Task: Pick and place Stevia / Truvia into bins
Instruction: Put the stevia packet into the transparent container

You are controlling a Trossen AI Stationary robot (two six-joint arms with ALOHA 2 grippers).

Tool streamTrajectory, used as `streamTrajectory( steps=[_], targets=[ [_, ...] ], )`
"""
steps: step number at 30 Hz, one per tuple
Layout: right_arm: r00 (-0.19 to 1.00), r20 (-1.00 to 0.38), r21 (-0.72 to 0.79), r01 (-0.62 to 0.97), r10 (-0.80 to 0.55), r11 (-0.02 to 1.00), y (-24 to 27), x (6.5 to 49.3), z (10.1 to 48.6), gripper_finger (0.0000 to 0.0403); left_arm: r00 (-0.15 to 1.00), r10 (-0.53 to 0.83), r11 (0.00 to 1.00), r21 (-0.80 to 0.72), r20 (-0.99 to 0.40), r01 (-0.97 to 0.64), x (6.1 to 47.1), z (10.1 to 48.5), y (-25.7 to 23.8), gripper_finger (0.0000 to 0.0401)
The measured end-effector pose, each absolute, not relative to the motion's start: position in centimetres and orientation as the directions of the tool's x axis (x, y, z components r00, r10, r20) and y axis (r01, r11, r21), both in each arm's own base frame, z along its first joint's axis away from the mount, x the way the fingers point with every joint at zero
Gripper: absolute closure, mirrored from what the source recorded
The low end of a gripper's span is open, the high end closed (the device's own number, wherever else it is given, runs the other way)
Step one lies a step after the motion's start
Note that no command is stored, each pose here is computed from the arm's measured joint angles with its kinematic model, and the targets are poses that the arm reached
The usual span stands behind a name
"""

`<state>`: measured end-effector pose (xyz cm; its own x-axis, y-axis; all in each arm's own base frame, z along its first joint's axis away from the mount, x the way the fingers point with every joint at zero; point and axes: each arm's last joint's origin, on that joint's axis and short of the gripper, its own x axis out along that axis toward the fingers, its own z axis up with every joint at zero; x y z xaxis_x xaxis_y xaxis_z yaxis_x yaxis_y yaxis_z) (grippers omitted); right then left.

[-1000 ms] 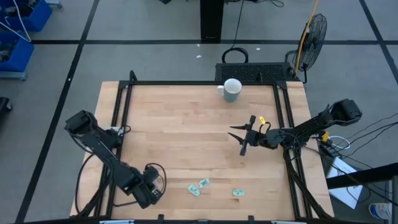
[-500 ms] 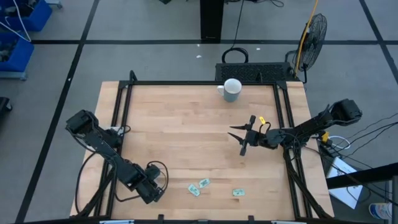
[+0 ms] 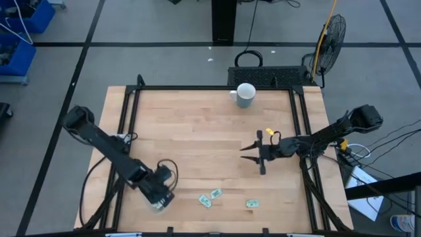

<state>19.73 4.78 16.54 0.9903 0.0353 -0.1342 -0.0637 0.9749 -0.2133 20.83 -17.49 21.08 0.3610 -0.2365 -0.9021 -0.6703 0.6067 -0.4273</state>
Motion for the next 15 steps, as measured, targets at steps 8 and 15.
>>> streamTrajectory(
  steps=[8,15],
  targets=[
    [0.958,-0.275,-0.281,-0.164,0.085,0.945,6.4,20.9,17.4,0.0287,0.704,0.060,0.720,-0.458,-0.707,-0.521,22.7,24.2,-14.5,0.0373],
    [0.839,-0.527,-0.284,-0.325,0.136,0.902,9.1,21.3,19.2,0.0287,0.829,-0.088,0.846,-0.481,-0.553,-0.231,27.3,24.1,-14.3,0.0386]
  ],
)
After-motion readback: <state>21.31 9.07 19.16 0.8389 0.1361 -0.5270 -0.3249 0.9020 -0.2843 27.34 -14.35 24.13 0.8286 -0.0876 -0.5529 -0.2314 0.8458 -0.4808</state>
